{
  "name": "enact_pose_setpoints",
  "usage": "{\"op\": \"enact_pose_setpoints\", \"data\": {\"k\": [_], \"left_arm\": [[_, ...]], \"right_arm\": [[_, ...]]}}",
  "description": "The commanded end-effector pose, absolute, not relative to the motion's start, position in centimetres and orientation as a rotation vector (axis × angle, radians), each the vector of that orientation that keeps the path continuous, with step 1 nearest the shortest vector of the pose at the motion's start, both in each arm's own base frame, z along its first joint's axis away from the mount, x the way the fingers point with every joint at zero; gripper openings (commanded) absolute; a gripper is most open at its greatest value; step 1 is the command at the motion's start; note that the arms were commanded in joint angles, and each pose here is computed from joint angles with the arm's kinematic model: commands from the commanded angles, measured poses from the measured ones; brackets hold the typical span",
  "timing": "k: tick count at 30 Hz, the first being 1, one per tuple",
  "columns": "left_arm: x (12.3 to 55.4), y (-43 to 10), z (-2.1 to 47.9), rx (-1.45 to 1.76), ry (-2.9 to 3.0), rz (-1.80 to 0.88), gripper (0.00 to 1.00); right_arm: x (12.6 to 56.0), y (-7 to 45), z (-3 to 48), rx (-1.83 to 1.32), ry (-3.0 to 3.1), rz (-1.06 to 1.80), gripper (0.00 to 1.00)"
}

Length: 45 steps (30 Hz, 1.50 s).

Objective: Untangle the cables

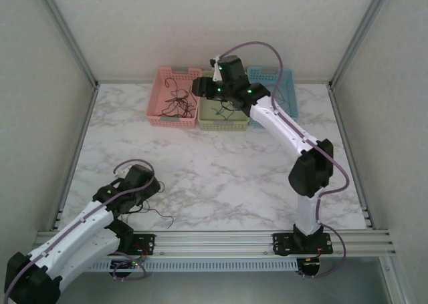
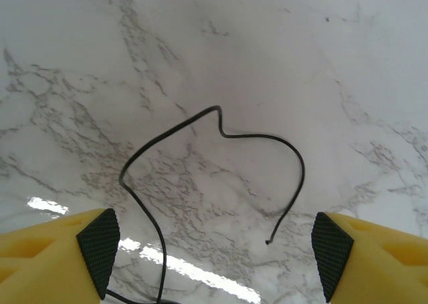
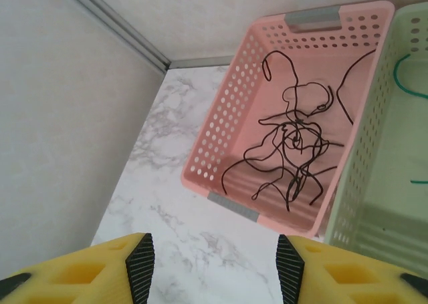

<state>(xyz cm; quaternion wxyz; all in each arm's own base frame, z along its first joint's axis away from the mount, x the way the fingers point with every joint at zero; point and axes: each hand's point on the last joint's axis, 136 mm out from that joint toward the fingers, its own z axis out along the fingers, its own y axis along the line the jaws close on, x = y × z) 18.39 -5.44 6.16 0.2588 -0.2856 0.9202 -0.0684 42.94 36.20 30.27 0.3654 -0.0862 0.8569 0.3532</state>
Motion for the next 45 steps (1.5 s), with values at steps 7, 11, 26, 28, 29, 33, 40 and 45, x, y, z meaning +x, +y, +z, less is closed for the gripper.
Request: {"op": "enact_pose_setpoints", "data": {"k": [7,11,26,28,29,33,40,45], "left_arm": [[16.9,-3.3,4.8,-0.978,2.514,0.049,0.76],[16.6,-3.6,5.0,-1.002,2.536,0.068,0.76],[16.0,-4.5,1.5,-1.034,2.639,0.158,0.75],[16.0,-4.7,1.1,-1.023,2.655,0.165,0.75],[16.1,-4.9,0.8,-1.017,2.664,0.168,0.73],[16.2,-5.4,-0.1,-0.989,2.7,0.182,0.61],[17.7,-7.1,-1.0,-0.947,2.733,0.14,0.02],[20.4,-8.2,0.8,-0.838,2.722,0.148,0.0]], "right_arm": [[40.3,34.0,29.1,-0.26,2.222,0.848,0.54],[39.9,34.0,28.2,-0.265,2.251,0.847,0.54],[39.5,33.9,27.4,-0.27,2.28,0.851,0.54],[39.5,33.9,27.4,-0.27,2.281,0.852,0.54],[39.4,33.8,27.4,-0.269,2.281,0.851,0.54],[39.3,33.7,27.2,-0.267,2.288,0.85,0.54],[38.9,33.2,27.4,-0.265,2.287,0.85,0.54],[38.8,32.8,27.4,-0.264,2.29,0.84,0.54]]}}
